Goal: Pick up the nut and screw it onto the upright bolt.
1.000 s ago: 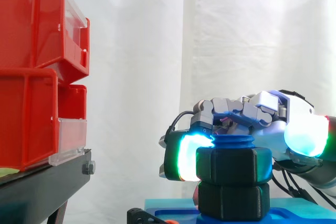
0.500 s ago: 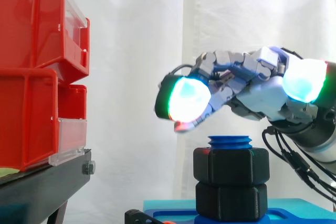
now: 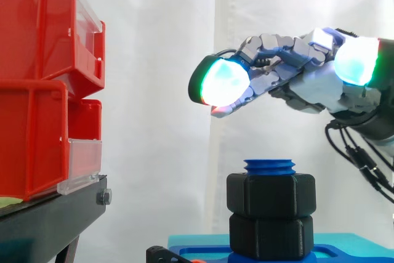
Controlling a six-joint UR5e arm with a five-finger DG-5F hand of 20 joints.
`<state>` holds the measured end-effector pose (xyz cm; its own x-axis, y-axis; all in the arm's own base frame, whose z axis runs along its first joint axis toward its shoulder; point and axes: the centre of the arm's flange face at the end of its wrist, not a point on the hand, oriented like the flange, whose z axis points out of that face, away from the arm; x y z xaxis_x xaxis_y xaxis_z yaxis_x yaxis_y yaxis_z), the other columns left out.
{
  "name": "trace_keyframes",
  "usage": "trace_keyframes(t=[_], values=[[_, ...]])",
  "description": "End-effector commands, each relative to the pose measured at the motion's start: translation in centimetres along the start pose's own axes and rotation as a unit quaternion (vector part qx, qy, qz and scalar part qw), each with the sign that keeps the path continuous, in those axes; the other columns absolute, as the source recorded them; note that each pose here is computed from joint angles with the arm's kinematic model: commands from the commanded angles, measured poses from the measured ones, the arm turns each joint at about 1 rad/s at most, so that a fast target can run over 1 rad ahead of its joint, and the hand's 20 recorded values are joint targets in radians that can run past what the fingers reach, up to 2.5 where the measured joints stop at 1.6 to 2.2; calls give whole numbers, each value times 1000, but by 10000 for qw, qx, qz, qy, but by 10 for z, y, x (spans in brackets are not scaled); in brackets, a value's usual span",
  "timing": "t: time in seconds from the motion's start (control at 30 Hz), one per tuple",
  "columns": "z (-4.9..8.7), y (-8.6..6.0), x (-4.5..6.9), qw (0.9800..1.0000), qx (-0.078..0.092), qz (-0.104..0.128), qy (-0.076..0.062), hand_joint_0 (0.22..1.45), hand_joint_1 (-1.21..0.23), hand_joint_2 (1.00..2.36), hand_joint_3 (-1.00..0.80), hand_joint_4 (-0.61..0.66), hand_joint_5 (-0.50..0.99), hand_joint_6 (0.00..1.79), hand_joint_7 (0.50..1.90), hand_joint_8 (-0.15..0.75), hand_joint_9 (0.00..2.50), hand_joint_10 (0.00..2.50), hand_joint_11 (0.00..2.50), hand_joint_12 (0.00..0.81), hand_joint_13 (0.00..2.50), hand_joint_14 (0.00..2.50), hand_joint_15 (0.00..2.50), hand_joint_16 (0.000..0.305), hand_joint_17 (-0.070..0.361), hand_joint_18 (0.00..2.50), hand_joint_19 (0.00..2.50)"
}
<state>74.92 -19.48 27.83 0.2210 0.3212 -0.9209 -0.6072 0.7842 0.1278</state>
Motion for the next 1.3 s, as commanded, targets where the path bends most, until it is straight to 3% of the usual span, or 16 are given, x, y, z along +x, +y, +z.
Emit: trace_keyframes(t=[0.0,0.3,0.4,0.43,0.5,0.57,0.63,0.67,0.77,0.83,0.9,0.93,1.03,1.1,1.17,1.27], values=[[-30,18,-18,9946,1005,-225,91,440,-196,1000,-500,225,-168,502,743,268,680,0,0,358,360,0,0,45,100,39,0],[-38,26,-15,9908,1297,346,166,449,-223,1000,-500,222,-170,502,758,271,668,0,0,362,343,0,0,44,100,25,0],[-39,25,-13,9871,1475,601,161,459,-277,1000,-500,214,-174,502,760,265,641,0,0,357,301,0,0,43,97,0,0],[-40,24,-12,9819,1697,832,125,462,-289,1000,-500,213,-175,502,760,263,628,0,0,355,295,0,0,43,97,0,0],[-41,23,-10,9773,1865,1003,105,470,-318,1000,-500,197,-190,502,752,253,535,0,0,353,207,0,0,42,94,0,0],[-43,21,-8,9684,2139,1285,50,478,-350,1000,-500,188,-201,502,742,247,443,0,0,359,123,0,0,44,99,0,0],[-46,19,-6,9538,2482,1691,-57,483,-352,1000,-500,179,-213,502,737,248,382,0,0,362,45,0,0,45,101,0,0],[-47,18,-5,9431,2690,1948,-152,484,-363,1000,-500,177,-220,502,725,246,360,0,0,367,20,0,0,45,102,0,0],[-49,18,-4,9338,2840,2168,-219,490,-392,1000,-500,179,-231,502,700,249,302,0,0,375,0,0,0,48,107,0,0],[-54,15,-2,9115,3144,2623,-391,490,-397,1000,-500,191,-233,502,690,251,289,0,0,382,0,0,0,49,111,0,0],[-56,15,-1,9020,3247,2806,-475,491,-405,1000,-500,200,-236,502,679,261,266,0,0,387,0,0,0,51,114,0,0],[-57,14,-2,8931,3328,2975,-564,491,-407,1000,-500,205,-236,502,681,261,264,0,0,387,0,0,0,51,115,0,0],[-61,13,0,8764,3449,3290,-689,487,-410,1000,-500,203,-237,502,684,263,229,0,0,393,0,0,0,52,118,0,0],[-63,13,1,8606,3511,3605,-784,477,-396,1000,-500,190,-237,502,691,269,218,0,0,399,0,0,0,54,121,0,0],[-62,14,2,8565,3500,3710,-792,465,-377,1000,-500,178,-235,502,687,270,216,0,0,401,0,0,0,55,124,0,0],[-61,16,4,8459,3497,3940,-828,459,-371,1000,-500,137,-233,502,672,248,143,0,0,391,0,0,0,55,123,0,0]])
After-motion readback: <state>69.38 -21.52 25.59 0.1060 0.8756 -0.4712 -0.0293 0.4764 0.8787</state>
